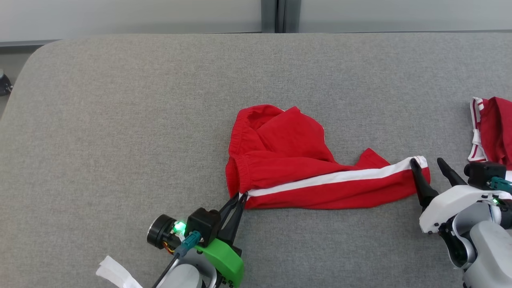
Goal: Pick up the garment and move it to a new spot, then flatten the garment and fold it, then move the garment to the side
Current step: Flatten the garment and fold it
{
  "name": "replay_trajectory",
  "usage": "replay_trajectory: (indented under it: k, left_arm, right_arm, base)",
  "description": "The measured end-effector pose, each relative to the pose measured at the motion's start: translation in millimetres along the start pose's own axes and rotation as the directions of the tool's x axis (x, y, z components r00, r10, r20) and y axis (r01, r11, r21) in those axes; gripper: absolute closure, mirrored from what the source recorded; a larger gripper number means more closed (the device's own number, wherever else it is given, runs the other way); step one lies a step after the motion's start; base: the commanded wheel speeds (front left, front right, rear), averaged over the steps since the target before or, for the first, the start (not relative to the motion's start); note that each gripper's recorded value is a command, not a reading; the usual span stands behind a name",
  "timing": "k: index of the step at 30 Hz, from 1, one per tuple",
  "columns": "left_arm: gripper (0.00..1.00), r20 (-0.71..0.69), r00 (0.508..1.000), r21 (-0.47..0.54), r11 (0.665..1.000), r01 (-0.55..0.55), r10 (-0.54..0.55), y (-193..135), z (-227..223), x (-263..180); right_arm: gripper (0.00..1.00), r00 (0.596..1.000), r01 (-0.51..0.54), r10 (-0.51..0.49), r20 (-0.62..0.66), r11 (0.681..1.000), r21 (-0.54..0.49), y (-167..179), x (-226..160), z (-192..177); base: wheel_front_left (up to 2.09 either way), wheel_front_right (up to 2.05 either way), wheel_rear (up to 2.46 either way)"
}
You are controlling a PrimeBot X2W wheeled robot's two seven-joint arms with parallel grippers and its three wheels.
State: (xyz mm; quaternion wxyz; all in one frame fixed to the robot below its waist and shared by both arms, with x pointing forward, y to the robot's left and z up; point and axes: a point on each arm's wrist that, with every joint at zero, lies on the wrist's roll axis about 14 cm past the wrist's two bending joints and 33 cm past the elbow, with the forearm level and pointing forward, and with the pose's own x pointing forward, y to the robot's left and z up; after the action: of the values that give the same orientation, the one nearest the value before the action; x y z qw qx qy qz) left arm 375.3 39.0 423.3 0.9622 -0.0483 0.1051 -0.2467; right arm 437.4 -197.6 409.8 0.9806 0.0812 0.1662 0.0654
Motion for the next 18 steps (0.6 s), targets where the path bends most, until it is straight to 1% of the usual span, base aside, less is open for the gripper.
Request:
replay_trajectory:
  k: [9, 14, 18]
  left_arm:
    - [1.00, 0.006, 1.000, 0.002, 1.000, -0.001, 0.001, -0.3, 2.0, -0.9]
    - [1.00, 0.005, 1.000, 0.000, 1.000, -0.002, 0.002, -0.1, 1.5, -0.6]
    - [1.00, 0.001, 1.000, -0.003, 1.000, -0.005, 0.005, 1.0, 0.1, -0.5]
  right_arm:
    - [0.00, 0.999, -0.036, 0.037, -0.036, 0.999, 0.007, 3.0, 0.4, -2.1]
    - [0.00, 0.995, -0.069, 0.072, -0.070, 0.996, 0.052, 12.1, 2.1, -6.9]
    - [0.00, 0.993, -0.078, 0.084, -0.083, 0.995, 0.065, 11.0, 5.2, -4.7]
  base:
    - [0.00, 0.00, 0.00]
    - [0.00, 0.00, 0.00]
    - [0.00, 0.00, 0.00]
